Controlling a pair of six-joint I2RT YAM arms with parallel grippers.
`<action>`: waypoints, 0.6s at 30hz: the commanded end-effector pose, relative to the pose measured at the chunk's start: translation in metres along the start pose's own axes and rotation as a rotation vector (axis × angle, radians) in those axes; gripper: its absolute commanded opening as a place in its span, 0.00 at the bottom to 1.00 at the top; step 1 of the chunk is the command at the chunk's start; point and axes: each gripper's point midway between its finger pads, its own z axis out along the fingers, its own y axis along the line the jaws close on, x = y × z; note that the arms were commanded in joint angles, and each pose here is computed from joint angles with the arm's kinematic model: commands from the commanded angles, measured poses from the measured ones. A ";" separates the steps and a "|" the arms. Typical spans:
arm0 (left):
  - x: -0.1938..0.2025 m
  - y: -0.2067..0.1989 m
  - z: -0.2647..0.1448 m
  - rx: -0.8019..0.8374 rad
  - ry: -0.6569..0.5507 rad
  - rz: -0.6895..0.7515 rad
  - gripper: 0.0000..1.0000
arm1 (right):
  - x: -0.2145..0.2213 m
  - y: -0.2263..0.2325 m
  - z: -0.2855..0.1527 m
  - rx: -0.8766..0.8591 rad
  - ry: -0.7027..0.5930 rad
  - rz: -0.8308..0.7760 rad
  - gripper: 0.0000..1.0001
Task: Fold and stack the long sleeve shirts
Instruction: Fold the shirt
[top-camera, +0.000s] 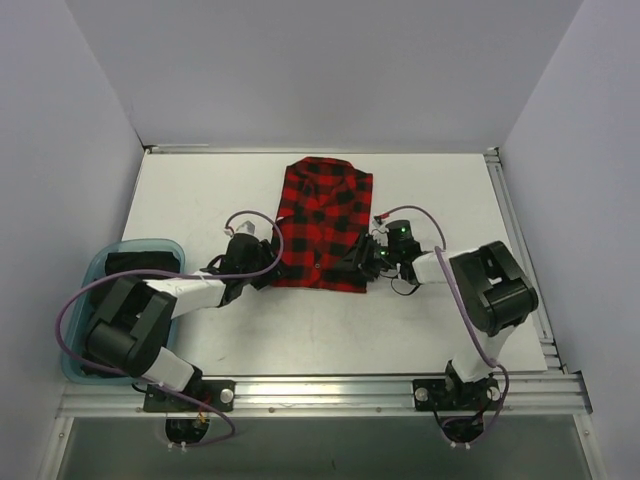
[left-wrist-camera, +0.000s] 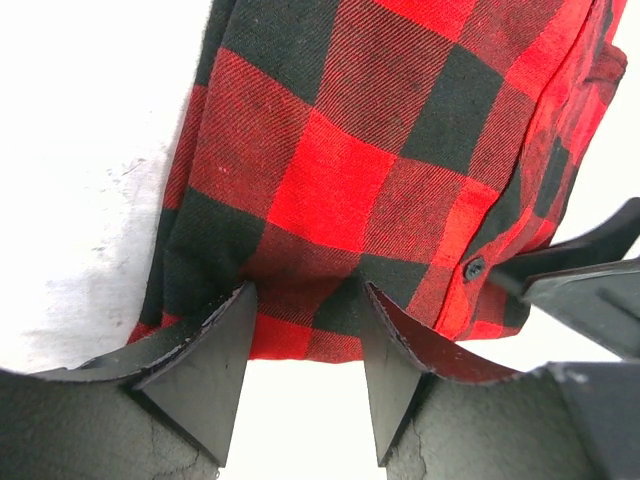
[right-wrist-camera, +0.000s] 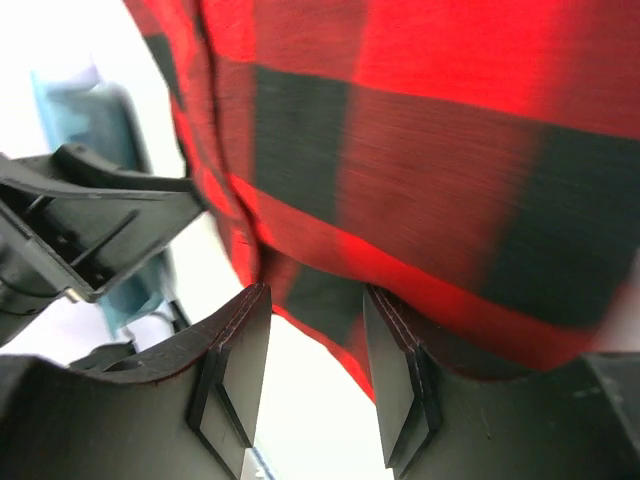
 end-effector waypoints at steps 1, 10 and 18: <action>0.009 0.040 -0.009 -0.155 0.030 0.003 0.57 | -0.014 -0.008 -0.025 0.083 -0.052 -0.059 0.43; -0.016 -0.045 -0.053 0.032 -0.002 0.071 0.64 | -0.007 0.057 -0.046 -0.023 -0.045 -0.157 0.43; -0.014 -0.068 -0.031 0.119 -0.004 0.035 0.52 | 0.025 0.039 -0.012 -0.034 0.019 -0.129 0.38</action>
